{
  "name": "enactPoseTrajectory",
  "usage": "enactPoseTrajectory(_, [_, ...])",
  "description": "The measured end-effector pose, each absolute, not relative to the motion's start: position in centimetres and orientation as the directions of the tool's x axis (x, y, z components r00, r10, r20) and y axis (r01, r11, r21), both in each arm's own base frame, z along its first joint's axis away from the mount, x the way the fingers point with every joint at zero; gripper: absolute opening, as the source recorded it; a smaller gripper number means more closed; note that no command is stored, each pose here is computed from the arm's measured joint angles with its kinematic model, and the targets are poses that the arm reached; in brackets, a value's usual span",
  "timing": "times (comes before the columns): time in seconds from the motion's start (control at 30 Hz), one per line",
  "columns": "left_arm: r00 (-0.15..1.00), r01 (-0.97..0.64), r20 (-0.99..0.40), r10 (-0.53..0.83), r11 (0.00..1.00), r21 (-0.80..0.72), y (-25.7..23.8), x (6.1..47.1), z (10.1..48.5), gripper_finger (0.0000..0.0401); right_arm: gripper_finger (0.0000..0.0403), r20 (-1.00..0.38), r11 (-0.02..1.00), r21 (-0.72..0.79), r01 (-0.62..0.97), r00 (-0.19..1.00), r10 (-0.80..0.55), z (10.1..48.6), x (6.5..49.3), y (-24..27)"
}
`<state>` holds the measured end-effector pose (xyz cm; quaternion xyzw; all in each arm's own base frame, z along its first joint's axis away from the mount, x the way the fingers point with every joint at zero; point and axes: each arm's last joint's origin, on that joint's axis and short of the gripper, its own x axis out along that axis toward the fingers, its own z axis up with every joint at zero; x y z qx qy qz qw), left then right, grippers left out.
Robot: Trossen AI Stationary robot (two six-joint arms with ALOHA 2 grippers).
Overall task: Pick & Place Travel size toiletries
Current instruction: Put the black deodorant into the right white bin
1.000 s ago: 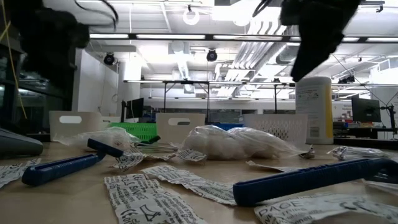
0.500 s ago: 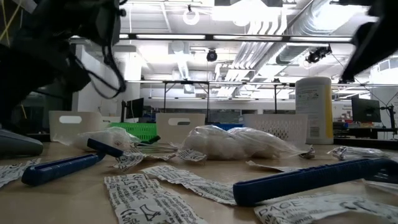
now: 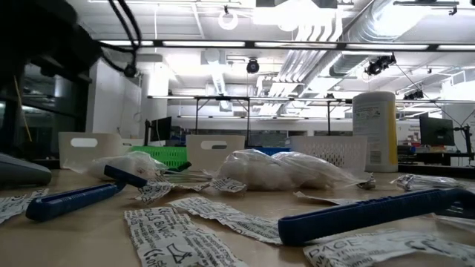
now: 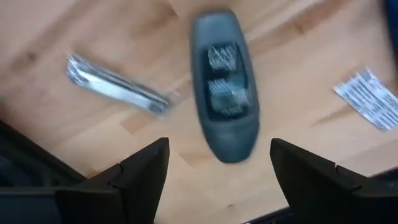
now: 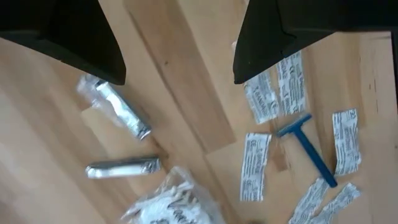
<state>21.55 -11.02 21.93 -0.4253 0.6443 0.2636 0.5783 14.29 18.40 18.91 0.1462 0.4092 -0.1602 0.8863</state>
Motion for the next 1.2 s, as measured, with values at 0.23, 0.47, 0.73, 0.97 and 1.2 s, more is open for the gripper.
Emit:
enactPoseTrajectory(0.23, [0.056, -0.882, -0.981, -0.185, 0.451, -0.135, -12.8, 20.7, 21.8, 0.0278, 0.029, -0.77, 0.908, 0.132, 0.398, 0.618, -0.159, 17.9, 14.5, 19.4])
enactPoseTrajectory(0.47, [0.109, -0.829, -0.975, -0.196, 0.523, -0.198, -13.0, 21.2, 21.8, 0.0278, 0.029, -0.757, 0.909, 0.134, 0.395, 0.633, -0.164, 17.8, 14.6, 19.5])
enactPoseTrajectory(0.73, [0.098, -0.855, -0.975, -0.2, 0.484, -0.185, -13.1, 21.4, 21.5, 0.0279, 0.029, -0.755, 0.923, 0.107, 0.369, 0.635, -0.166, 17.8, 14.6, 19.4])
enactPoseTrajectory(0.97, [0.003, -0.884, -0.985, -0.173, 0.46, -0.083, -13.7, 22.2, 19.2, 0.0318, 0.029, -0.756, 0.948, 0.054, 0.314, 0.633, -0.166, 17.8, 14.6, 19.4])
enactPoseTrajectory(1.2, [-0.015, -0.906, -0.978, -0.207, 0.417, -0.074, -14.0, 23.3, 17.8, 0.0343, 0.029, -0.751, 0.958, 0.025, 0.286, 0.638, -0.171, 17.9, 14.6, 19.4])
